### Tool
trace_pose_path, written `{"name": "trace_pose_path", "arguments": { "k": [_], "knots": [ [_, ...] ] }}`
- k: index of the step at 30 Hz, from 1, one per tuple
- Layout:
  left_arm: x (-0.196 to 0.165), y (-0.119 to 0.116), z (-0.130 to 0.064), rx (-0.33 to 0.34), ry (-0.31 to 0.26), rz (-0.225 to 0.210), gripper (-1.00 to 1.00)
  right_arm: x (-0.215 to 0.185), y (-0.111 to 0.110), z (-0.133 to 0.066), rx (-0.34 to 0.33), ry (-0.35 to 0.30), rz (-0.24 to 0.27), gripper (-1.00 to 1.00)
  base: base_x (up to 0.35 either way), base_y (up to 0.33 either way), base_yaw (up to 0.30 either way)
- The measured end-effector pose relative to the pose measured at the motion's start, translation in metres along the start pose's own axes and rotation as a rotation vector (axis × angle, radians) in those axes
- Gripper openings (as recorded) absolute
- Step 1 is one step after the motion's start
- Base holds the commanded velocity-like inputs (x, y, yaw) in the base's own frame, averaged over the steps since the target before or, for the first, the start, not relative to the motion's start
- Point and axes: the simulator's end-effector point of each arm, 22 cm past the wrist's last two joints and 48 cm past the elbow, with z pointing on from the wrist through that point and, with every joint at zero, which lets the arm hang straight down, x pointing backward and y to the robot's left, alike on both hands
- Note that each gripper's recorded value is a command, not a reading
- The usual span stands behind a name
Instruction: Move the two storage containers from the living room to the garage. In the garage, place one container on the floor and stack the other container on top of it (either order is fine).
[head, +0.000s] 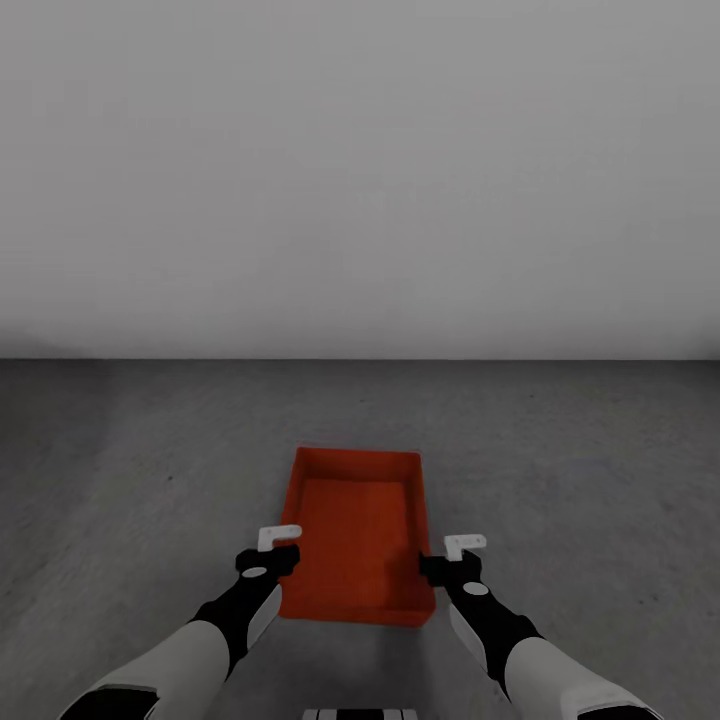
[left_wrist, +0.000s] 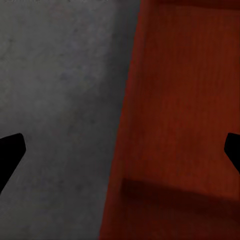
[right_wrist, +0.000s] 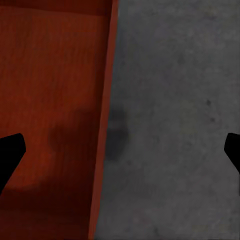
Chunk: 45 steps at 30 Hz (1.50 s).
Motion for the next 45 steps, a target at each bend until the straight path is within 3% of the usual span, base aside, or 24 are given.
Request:
{"name": "trace_pose_path", "arguments": {
  "k": [21, 45],
  "knots": [
    [-0.001, 0.000, 0.000, -0.001, -0.003, -0.002, 1.00, 0.000, 0.000, 0.000, -0.001, -0.001, -0.003, 1.00, 0.000, 0.000, 0.000],
    [-0.039, 0.007, -0.035, -0.009, 0.003, -0.028, 1.00, -0.040, -0.003, -0.034, 0.000, 0.001, 0.000, 1.00, 0.000, 0.000, 0.000]
  ]
}}
